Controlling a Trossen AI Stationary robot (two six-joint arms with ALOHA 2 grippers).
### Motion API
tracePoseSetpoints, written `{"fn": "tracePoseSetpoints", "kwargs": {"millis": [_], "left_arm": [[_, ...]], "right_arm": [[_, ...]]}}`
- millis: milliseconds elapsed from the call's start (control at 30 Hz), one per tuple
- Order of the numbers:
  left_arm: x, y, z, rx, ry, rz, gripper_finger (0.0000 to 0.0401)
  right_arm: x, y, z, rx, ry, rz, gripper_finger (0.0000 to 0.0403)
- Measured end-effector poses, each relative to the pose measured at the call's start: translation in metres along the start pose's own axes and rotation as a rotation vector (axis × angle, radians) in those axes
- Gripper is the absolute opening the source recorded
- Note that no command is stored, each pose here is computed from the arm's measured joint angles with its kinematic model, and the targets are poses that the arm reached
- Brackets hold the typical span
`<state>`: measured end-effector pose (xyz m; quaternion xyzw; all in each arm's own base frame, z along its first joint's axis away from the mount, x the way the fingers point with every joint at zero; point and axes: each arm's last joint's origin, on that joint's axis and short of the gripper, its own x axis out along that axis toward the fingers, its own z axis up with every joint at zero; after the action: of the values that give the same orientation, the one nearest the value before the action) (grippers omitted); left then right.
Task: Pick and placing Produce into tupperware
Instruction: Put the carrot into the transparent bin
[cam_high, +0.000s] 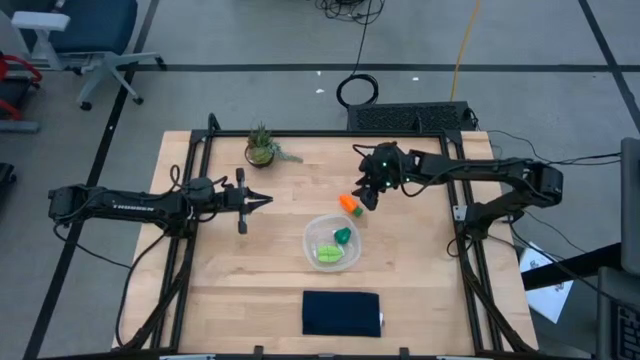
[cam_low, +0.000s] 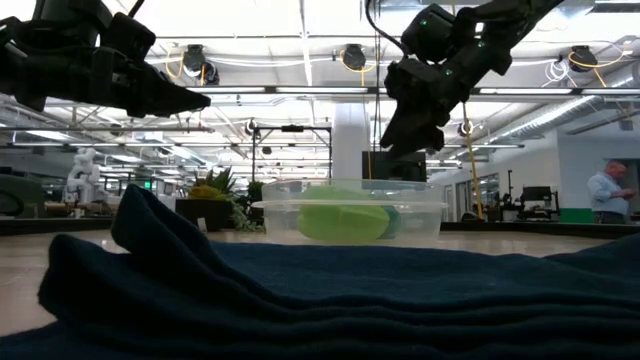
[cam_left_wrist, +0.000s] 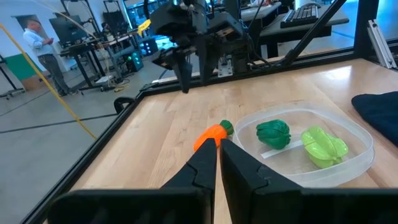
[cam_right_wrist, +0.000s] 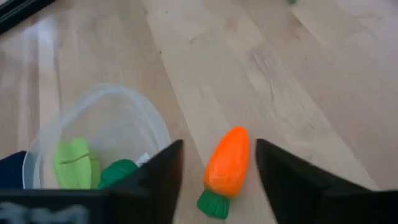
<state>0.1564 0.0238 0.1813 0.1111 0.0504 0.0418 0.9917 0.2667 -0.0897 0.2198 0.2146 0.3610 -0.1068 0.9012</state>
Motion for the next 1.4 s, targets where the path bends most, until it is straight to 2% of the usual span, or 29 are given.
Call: {"fn": "tracePoseSetpoints", "kwargs": {"millis": [133, 233, 400, 567, 800, 1133, 1400], "left_arm": [[0.0, 0.0, 0.0, 0.0, 0.0, 0.0, 0.0026], [0.0, 0.0, 0.0, -0.001, 0.0, 0.0, 0.0026], [0.0, 0.0, 0.0, -0.003, -0.001, 0.001, 0.0026], [0.0, 0.0, 0.0, -0.007, 0.001, 0.0, 0.0026], [0.0, 0.0, -0.001, -0.009, 0.014, -0.003, 0.0026], [0.0, -0.001, -0.004, -0.013, 0.038, -0.009, 0.0026], [0.0, -0.001, -0.004, -0.013, 0.039, -0.009, 0.0026]], "right_arm": [[0.006, -0.005, -0.001, 0.056, 0.018, -0.034, 0.0263], [0.018, -0.008, -0.002, 0.089, 0.088, -0.057, 0.0286], [0.039, -0.008, 0.004, 0.067, 0.227, -0.083, 0.0287], [0.052, -0.008, 0.015, 0.035, 0.269, -0.087, 0.0287], [0.062, -0.011, 0.01, 0.046, 0.328, -0.097, 0.0297], [0.066, -0.011, 0.015, 0.063, 0.272, -0.087, 0.0304], [0.064, -0.007, 0.017, 0.067, 0.261, -0.023, 0.0311]]}}
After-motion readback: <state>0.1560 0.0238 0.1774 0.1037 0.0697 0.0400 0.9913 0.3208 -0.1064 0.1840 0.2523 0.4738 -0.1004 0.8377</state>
